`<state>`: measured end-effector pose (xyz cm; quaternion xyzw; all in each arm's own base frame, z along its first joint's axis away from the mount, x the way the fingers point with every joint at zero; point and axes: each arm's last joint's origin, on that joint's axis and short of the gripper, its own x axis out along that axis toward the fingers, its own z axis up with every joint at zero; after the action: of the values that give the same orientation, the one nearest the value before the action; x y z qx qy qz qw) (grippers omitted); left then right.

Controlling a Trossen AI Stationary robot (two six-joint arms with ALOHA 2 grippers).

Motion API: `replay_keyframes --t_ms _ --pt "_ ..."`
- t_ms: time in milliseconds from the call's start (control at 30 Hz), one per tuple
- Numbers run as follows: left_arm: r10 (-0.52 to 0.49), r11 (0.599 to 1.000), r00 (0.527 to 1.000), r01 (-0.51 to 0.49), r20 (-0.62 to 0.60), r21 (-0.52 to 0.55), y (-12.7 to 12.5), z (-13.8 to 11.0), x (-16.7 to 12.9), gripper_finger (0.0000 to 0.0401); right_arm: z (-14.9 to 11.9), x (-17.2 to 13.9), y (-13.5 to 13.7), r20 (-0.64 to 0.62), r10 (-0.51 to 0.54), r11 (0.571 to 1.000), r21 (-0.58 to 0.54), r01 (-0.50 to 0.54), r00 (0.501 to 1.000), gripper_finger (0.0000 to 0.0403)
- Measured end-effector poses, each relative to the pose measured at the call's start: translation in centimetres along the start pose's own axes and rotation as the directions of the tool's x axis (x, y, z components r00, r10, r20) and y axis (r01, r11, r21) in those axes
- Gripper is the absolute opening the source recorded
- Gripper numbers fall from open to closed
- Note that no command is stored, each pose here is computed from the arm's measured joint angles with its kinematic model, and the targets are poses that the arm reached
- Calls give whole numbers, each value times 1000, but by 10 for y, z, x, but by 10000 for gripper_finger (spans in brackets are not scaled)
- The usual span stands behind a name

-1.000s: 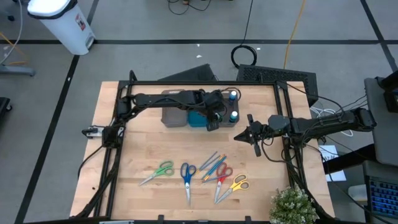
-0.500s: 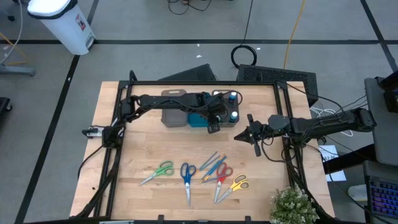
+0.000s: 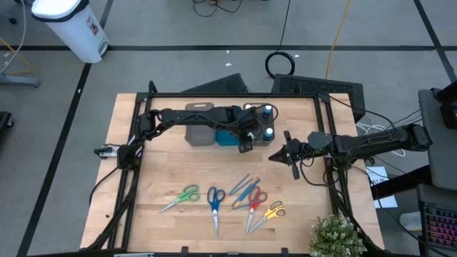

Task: Pick & Place Paint Supplies
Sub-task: Put the green coloring bottle into the right gray bin, then put the green scissors into the left gray bin

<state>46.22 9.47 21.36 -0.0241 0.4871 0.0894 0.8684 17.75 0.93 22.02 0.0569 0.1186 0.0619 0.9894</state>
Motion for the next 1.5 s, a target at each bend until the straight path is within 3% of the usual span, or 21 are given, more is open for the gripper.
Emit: replay_keyframes --t_ms 433,700,833,1133,1367,1500 --pt "-1 1000 1000 1 -6 5 0 0 -7 200 0 0 0 0 0 1000 0 0 1000 0" --pt "-2 1000 1000 2 8 -5 1 2 -76 201 0 0 0 -1 -1 1000 0 1 1000 0" --pt "-8 1000 996 8 89 -5 -3 5 -123 196 0 0 0 -1 -1 1000 2 1 1000 0" --pt "-85 992 965 59 248 109 -44 2 -195 191 -4 0 0 -37 -1 1000 25 2 999 0" --pt "-147 970 953 86 266 226 -85 -4 -210 191 -3 0 0 -37 -1 999 41 2 999 0" --pt "-199 962 936 130 291 242 -109 -6 -215 191 -3 0 0 -34 -1 999 41 2 999 0"
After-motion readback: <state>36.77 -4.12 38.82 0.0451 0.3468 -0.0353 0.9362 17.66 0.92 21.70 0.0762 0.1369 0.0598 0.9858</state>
